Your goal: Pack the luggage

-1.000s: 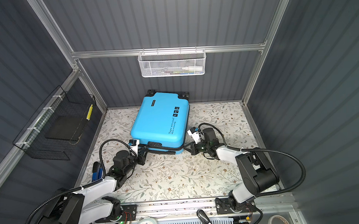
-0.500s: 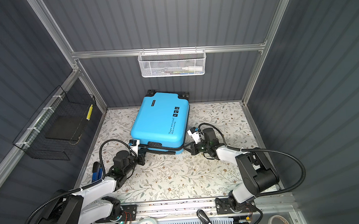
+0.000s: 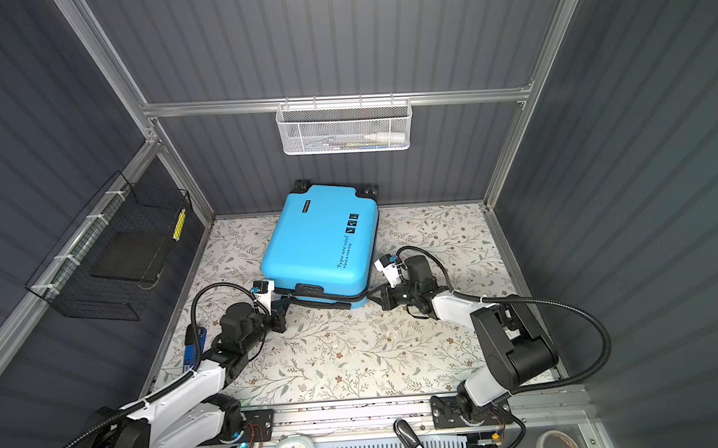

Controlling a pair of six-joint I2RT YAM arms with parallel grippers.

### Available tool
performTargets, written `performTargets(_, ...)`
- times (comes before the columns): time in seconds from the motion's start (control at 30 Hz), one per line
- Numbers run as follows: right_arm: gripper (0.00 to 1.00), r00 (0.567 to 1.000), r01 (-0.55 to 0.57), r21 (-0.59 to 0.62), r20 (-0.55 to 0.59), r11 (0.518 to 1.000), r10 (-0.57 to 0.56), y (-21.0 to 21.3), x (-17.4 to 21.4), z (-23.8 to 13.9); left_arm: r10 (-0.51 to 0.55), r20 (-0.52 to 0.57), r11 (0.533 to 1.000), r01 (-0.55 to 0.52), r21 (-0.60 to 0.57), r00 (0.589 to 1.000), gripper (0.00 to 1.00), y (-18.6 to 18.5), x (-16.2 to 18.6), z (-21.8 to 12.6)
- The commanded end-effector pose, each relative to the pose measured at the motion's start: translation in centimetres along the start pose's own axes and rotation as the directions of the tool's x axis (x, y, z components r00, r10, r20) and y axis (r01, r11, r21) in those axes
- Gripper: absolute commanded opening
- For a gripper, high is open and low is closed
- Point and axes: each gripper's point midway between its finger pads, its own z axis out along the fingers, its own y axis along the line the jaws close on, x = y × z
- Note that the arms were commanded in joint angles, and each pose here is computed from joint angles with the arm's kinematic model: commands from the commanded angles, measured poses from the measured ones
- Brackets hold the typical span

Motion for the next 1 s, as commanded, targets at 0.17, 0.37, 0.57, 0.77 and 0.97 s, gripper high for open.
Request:
performTargets(0.17,0.0,0.997,-0.025,0.018,-0.071,1.0,0.026,0.6,1.7,2.2,-0.011,0.009,0.982,0.009,0.19,1.0,0.0,-4.1,-0.6,0.0)
performTargets(0.37,0.0,0.996,-0.032,0.017,-0.082,0.999,0.033,1.0,2.0,3.0,0.018,0.014,0.959,-0.021,0.283,1.0,0.0,-6.8,-0.2,-0.2)
performTargets(0.57,0.0,0.996,-0.06,0.024,-0.07,0.998,0.062,1.0,1.6,3.7,0.075,-0.006,0.938,-0.068,0.34,0.997,0.0,-9.0,0.9,-0.6)
performTargets(0.77,0.0,0.996,-0.056,0.014,-0.076,0.998,0.056,1.8,1.2,4.4,0.15,0.016,0.912,-0.145,0.384,0.989,0.0,-12.2,0.7,-1.2)
performTargets(0.97,0.0,0.996,-0.05,0.007,-0.08,0.999,0.05,2.5,1.0,5.1,0.23,0.022,0.877,-0.217,0.428,0.973,0.0,-15.3,0.5,-0.6)
